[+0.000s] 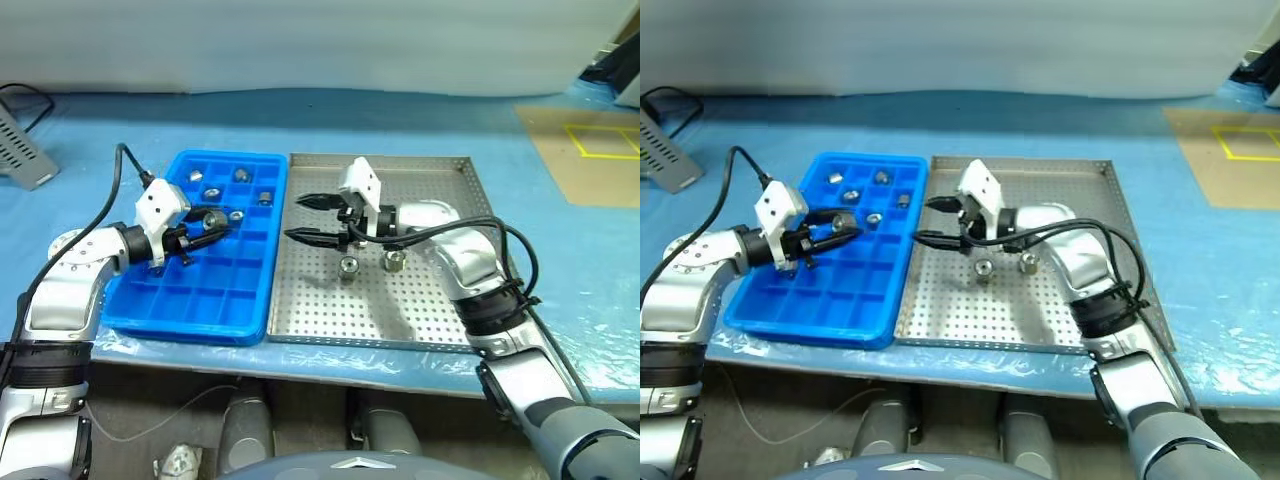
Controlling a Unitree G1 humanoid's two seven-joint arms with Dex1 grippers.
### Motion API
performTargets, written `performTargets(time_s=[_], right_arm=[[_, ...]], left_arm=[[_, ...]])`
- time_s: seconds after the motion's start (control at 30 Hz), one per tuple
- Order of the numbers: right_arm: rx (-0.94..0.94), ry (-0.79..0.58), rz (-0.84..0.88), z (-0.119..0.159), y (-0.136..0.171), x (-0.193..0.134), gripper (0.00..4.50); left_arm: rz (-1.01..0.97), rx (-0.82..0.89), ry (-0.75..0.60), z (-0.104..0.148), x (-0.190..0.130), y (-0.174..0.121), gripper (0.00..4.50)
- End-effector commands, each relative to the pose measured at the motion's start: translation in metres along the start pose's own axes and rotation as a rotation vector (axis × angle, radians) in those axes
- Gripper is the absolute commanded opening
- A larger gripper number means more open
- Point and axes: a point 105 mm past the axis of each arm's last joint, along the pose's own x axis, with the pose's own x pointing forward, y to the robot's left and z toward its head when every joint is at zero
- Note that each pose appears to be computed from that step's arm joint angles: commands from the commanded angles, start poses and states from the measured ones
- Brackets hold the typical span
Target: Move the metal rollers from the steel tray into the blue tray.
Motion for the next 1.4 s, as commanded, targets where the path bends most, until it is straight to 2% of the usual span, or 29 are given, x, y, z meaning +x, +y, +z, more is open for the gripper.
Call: performTargets(time_s=[0.03, 0.3, 0.5, 0.7, 0.83, 1.0, 1.2, 1.4], right_arm=[[-0.061, -0.033, 0.046, 0.013, 0.0, 0.006, 3.34], [-0.071, -0.023, 0.081, 0.011, 0.002, 0.009, 3.34], [-0.074, -0.005, 0.033, 0.006, -0.005, 0.006, 3.34], [-0.079, -0.003, 0.015, 0.005, -0.005, 0.004, 3.34], [-0.084, 0.0, -0.005, 0.005, -0.007, 0.002, 3.34], [-0.082, 0.005, -0.027, 0.003, -0.009, -0.001, 3.34], [-0.053, -0.018, -0.097, 0.007, -0.016, -0.012, 3.34], [0.009, -0.057, -0.223, 0.015, -0.03, -0.049, 3.34]], left_arm=[[0.127, -0.006, -0.017, -0.002, -0.001, 0.011, 1.8], [0.174, -0.036, 0.008, -0.02, 0.011, 0.005, 1.8], [0.216, -0.035, 0.122, -0.047, 0.012, 0.008, 1.8], [0.25, -0.053, 0.117, -0.046, 0.005, 0.018, 1.8], [0.208, -0.054, 0.123, -0.05, 0.01, 0.012, 1.8], [0.15, -0.048, 0.037, -0.023, 0.024, 0.009, 3.36], [0.054, -0.017, -0.079, 0.019, 0.041, 0.004, 3.36], [-0.197, 0.033, -0.174, 0.061, 0.066, -0.031, 3.36]])
